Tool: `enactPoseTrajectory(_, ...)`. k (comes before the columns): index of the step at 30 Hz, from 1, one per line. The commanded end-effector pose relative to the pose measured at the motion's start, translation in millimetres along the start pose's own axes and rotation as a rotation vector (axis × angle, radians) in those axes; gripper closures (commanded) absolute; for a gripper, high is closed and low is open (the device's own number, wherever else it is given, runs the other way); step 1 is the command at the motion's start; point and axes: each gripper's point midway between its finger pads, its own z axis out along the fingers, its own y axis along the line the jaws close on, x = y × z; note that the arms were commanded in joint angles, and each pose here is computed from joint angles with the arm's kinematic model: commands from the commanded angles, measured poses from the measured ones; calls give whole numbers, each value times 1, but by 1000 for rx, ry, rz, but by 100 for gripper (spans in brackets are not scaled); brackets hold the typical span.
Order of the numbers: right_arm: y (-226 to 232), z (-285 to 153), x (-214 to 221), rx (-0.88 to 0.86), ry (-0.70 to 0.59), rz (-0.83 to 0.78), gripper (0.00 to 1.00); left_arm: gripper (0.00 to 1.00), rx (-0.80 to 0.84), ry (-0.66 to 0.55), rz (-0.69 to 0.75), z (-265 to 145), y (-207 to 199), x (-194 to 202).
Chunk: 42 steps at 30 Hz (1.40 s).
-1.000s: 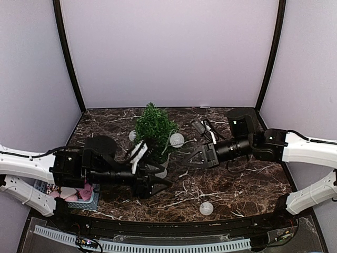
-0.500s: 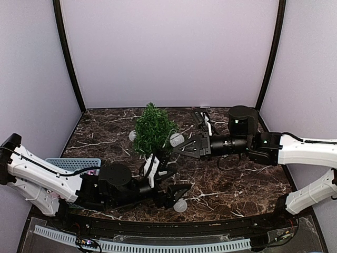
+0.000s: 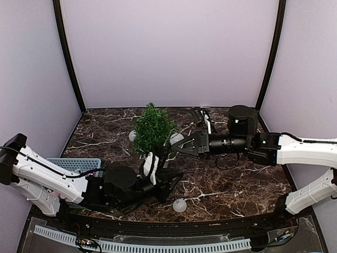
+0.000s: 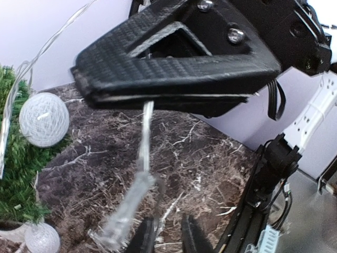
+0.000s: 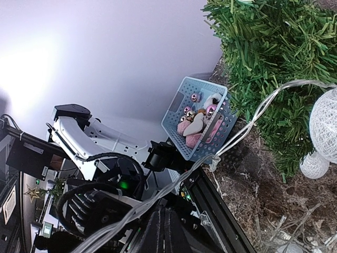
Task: Decorate the small christmas tree
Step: Wrap the side of the string light in the gap of the branches.
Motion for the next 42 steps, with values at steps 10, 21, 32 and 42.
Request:
enactPoseTrajectory(10, -31, -2, 4, 140, -27, -26, 71, 100, -147, 115, -183, -37, 39, 7)
enactPoseTrajectory(21, -60, -26, -7, 355, -95, -95, 17, 100, -316, 435, -367, -104, 106, 37)
enactPoseTrajectory(32, -37, -45, -35, 405, -167, -256, 13, 100, -498, 348, -402, -146, 165, -14)
enactPoseTrajectory(42, -13, -34, -58, 372, -189, -353, 13, 100, -525, 347, -329, -123, 203, -52)
